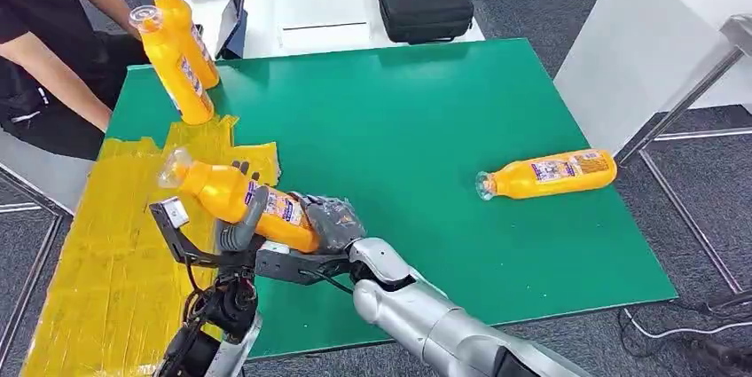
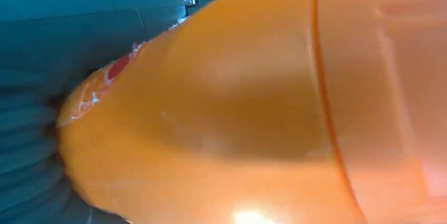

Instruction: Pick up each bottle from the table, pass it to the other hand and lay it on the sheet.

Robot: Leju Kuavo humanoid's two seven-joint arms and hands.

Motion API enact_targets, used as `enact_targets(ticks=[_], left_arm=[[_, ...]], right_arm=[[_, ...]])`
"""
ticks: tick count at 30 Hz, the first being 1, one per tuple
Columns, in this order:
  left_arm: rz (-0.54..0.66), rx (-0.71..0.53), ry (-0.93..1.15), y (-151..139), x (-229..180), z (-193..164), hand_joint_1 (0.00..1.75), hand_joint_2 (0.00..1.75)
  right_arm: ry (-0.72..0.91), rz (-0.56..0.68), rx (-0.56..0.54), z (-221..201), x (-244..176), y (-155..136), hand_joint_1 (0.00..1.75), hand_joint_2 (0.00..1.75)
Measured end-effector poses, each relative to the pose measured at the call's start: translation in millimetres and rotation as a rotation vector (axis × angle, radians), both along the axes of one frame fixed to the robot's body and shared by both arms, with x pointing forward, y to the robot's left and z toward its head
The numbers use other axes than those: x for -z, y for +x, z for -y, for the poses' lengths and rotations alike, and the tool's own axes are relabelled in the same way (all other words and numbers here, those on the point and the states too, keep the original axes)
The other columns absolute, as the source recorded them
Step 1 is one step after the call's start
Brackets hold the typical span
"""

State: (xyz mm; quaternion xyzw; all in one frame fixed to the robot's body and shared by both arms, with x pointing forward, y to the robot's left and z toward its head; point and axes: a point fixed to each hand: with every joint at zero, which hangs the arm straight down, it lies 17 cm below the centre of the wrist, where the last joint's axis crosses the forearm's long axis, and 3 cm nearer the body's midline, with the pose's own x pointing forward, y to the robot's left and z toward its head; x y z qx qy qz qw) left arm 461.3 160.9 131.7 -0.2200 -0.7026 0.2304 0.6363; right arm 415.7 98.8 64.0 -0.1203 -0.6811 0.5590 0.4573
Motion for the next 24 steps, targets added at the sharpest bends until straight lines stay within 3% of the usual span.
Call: enact_targets(ticks=[24], left_arm=[[0.027, -0.004, 0.019, 5.7, -6.8, 2.3, 1.75, 1.75]], right_arm=[[-0.011, -0.002, 0.027, 5.2, -0.1, 6.7, 1.75, 1.75]])
